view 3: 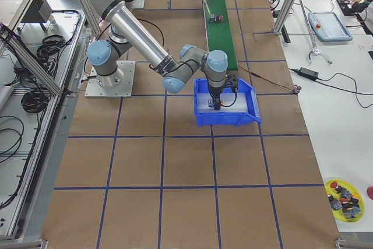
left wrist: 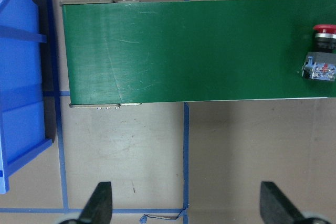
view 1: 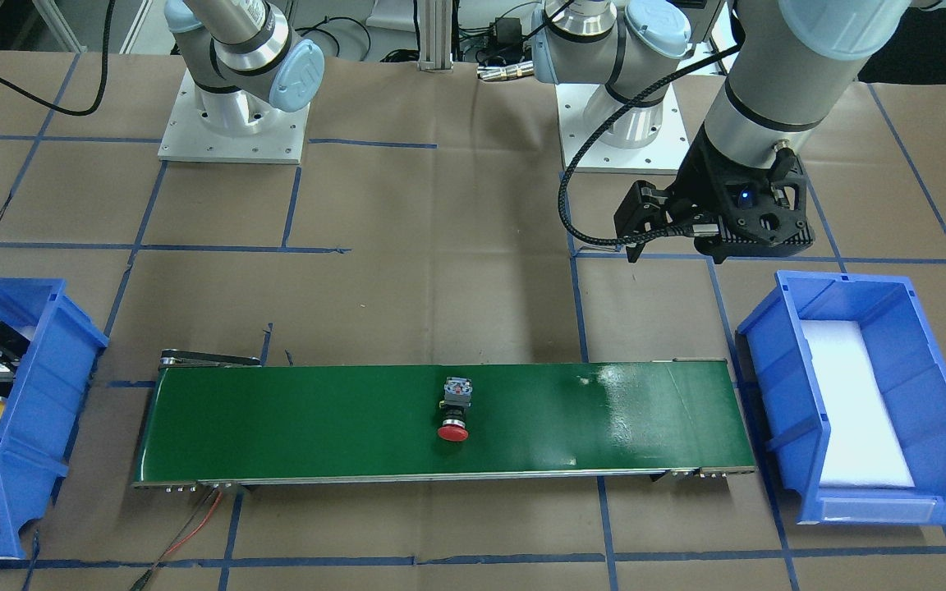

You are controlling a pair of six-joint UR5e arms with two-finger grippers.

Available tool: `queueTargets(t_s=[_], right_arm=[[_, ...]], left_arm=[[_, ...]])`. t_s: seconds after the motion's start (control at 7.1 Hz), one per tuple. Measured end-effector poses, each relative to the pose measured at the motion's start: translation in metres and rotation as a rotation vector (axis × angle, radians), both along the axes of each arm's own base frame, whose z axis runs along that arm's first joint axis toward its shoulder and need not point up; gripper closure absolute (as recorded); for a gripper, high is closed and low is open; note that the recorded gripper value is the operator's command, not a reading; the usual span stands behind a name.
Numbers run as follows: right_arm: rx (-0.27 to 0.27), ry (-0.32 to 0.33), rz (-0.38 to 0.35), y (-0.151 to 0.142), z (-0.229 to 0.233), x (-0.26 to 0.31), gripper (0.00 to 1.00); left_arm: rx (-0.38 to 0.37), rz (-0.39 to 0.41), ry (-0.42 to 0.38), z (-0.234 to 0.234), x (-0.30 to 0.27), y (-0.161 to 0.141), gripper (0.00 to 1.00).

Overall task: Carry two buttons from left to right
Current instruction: 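Lower the yellow button into the bin and open the right gripper, then move the right gripper back over the red button on the belt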

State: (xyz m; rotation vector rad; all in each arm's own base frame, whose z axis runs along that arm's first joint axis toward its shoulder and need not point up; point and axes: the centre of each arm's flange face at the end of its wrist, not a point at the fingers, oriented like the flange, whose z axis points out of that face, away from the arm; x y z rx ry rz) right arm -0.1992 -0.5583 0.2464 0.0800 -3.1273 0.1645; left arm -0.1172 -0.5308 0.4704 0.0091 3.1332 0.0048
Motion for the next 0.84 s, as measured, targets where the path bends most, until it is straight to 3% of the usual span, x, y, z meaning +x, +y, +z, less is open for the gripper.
queueTargets(t_s=[0.42, 0.84], right_arm=[[-0.046, 0.071, -0.029, -0.016, 0.061, -0.006, 0.00], [0.030, 0.069, -0.107, -0.013, 0.146, 0.052, 0.00]], left_arm=[[0.000, -0.002, 0.000, -0.001, 0.000, 0.000, 0.00], [0.000, -0.003, 0.001, -0.001, 0.000, -0.001, 0.00]])
